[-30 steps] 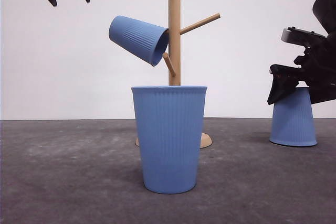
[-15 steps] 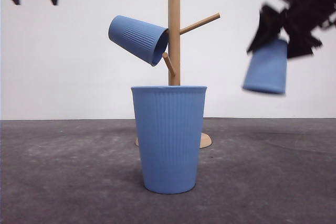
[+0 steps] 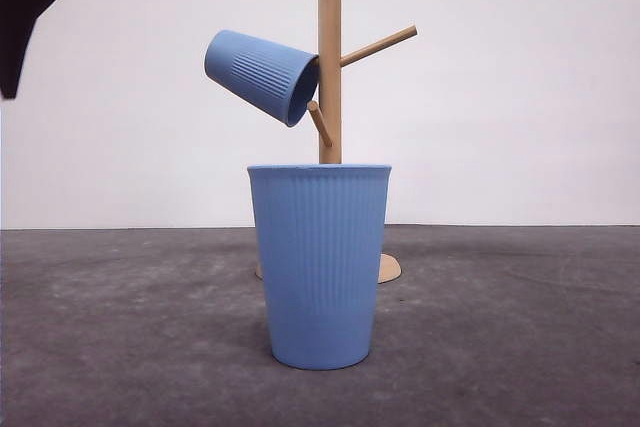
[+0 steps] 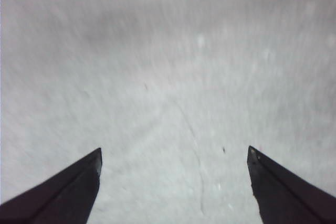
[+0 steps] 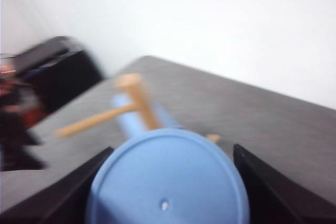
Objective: Place three cups
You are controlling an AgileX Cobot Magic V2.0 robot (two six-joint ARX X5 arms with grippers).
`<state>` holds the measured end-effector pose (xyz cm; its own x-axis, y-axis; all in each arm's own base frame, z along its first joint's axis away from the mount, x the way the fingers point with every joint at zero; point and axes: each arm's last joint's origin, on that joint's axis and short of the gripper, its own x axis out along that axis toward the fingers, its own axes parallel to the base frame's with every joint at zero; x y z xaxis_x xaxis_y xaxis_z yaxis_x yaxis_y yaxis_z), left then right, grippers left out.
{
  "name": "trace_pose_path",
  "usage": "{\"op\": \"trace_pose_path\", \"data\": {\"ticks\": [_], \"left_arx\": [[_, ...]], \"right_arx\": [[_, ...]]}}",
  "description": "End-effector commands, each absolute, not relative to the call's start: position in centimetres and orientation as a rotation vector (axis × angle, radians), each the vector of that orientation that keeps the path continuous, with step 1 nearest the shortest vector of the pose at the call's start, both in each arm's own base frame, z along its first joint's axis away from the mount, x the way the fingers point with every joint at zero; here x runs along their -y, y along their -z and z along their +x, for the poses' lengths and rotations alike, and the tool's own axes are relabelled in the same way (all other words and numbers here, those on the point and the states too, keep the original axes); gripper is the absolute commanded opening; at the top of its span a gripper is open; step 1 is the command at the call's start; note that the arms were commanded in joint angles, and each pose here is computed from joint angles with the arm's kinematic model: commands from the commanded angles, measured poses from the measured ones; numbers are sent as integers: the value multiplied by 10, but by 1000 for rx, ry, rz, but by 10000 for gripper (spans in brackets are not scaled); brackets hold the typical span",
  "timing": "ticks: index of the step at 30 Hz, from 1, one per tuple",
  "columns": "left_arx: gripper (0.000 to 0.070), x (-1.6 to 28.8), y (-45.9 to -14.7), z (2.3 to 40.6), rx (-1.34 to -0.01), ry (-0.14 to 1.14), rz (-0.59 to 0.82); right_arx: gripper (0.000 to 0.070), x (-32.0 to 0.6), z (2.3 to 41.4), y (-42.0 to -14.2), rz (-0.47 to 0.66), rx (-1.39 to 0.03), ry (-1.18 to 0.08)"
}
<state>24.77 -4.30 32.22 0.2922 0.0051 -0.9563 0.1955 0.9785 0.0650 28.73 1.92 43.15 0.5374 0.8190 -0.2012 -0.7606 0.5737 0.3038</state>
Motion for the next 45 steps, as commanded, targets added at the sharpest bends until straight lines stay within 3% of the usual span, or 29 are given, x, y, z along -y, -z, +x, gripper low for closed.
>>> {"op": "trace_pose_path", "data": {"ticks": [1, 8, 15, 23, 29, 30, 33, 36, 39, 45], "left_arx": [[512, 43, -317, 241, -1270, 135, 177], [512, 39, -302, 208, -1231, 177, 116], [512, 40, -313, 186, -1161, 261, 60], [512, 38, -323, 174, -1096, 263, 48], [512, 38, -323, 173, -1097, 261, 44], [512, 38, -323, 173, -1097, 261, 44], [512, 38, -323, 173, -1098, 262, 44], [512, 38, -323, 173, -1096, 271, 42], [512, 39, -324, 174, -1089, 293, 31], [512, 50, -326, 178, -1046, 464, -46]], "right_arx": [[348, -24, 295, -428, 201, -361, -970], [348, -44, 320, -414, 174, -362, -917], [348, -52, 354, -392, 228, -376, -891], [348, -69, 382, -355, 249, -463, -900], [356, -80, 387, -346, 247, -485, -922], [378, -81, 387, -346, 244, -485, -925], [538, -82, 387, -346, 241, -487, -928], [632, -82, 387, -346, 241, -486, -932], [690, -76, 385, -349, 247, -477, -942], [696, -42, 350, -385, 213, -440, -898]]}}
